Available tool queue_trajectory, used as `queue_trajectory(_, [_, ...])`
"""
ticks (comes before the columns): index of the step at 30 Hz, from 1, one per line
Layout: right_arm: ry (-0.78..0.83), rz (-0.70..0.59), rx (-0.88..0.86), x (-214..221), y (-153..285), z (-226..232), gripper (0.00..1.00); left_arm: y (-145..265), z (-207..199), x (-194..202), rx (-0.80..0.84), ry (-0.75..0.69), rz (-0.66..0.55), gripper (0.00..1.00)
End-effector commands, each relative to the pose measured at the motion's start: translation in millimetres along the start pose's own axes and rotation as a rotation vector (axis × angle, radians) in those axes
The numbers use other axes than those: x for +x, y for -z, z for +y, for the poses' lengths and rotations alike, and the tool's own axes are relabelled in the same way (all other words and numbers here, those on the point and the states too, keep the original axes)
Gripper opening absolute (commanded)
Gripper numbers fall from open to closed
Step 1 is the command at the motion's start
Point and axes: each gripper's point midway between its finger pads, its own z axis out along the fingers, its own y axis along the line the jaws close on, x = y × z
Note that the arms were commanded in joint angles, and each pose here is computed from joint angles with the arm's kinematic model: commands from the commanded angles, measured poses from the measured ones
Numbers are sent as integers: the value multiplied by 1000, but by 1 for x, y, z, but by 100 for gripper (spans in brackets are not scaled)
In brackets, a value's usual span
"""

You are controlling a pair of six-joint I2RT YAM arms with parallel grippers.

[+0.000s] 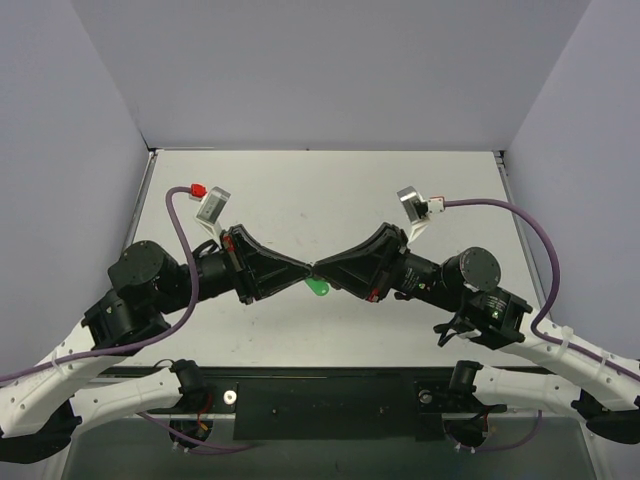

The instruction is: Remove the keys from the keyring

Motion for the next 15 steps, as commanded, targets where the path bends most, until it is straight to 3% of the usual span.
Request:
queue_trajectory(1, [30,-9,-67,-5,-5,21,5,0,-9,-8,28,-7,-33,0])
queue_trajectory(9, [52,40,-70,6,-5,22,0,1,-5,-7,7,-9,-27,0])
queue_trajectory(10, [60,53,-58,8,-4,19,0,2,-4,-6,-1,-17,-18,13])
queue_trajectory(11, [72,55,-55,7,-3,19,0,4,-1,-4,-17,-20,-9,32])
queue_trajectory(14, [92,89,-28,11,4,16,0,12,3,-4,-57,-48,-3,71])
queue_trajectory(15, [106,93,-29,10,7,18,0,16,9,0,-91,-54,18,79])
